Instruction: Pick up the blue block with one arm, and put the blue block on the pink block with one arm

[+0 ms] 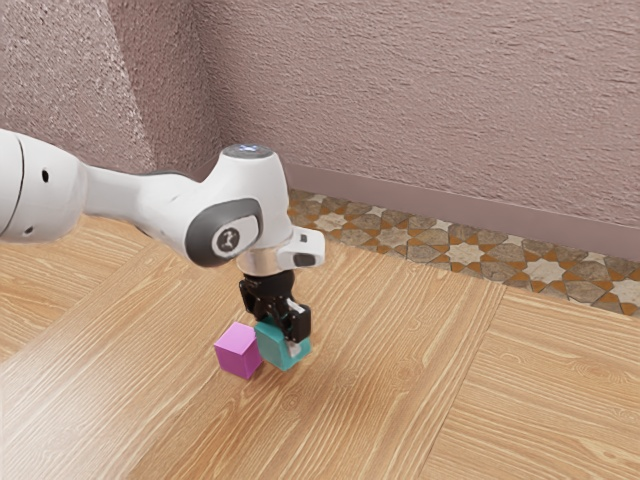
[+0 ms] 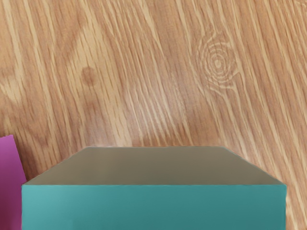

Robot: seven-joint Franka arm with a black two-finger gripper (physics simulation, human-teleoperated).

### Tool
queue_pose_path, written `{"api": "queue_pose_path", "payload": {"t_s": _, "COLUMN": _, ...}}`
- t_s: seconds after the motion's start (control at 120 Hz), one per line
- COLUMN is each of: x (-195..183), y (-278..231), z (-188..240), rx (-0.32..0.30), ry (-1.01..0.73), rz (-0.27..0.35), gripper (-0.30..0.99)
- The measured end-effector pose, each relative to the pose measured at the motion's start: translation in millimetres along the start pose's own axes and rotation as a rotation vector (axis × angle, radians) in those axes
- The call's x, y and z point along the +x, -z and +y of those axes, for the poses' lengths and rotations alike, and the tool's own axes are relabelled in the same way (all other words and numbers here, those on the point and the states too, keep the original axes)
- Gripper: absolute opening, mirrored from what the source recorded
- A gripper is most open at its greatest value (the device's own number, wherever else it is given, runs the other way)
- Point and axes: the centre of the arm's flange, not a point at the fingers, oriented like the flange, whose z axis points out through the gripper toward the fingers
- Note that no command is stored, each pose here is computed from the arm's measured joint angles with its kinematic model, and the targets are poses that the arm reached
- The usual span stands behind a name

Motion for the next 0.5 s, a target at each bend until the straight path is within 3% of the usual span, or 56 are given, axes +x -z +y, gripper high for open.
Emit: {"api": "queue_pose_path", "payload": {"t_s": 0.5, "x": -10, "y": 4, "z": -69, "rx": -0.012, "ry": -0.1, "rz": -0.033, "gripper": 0.41}}
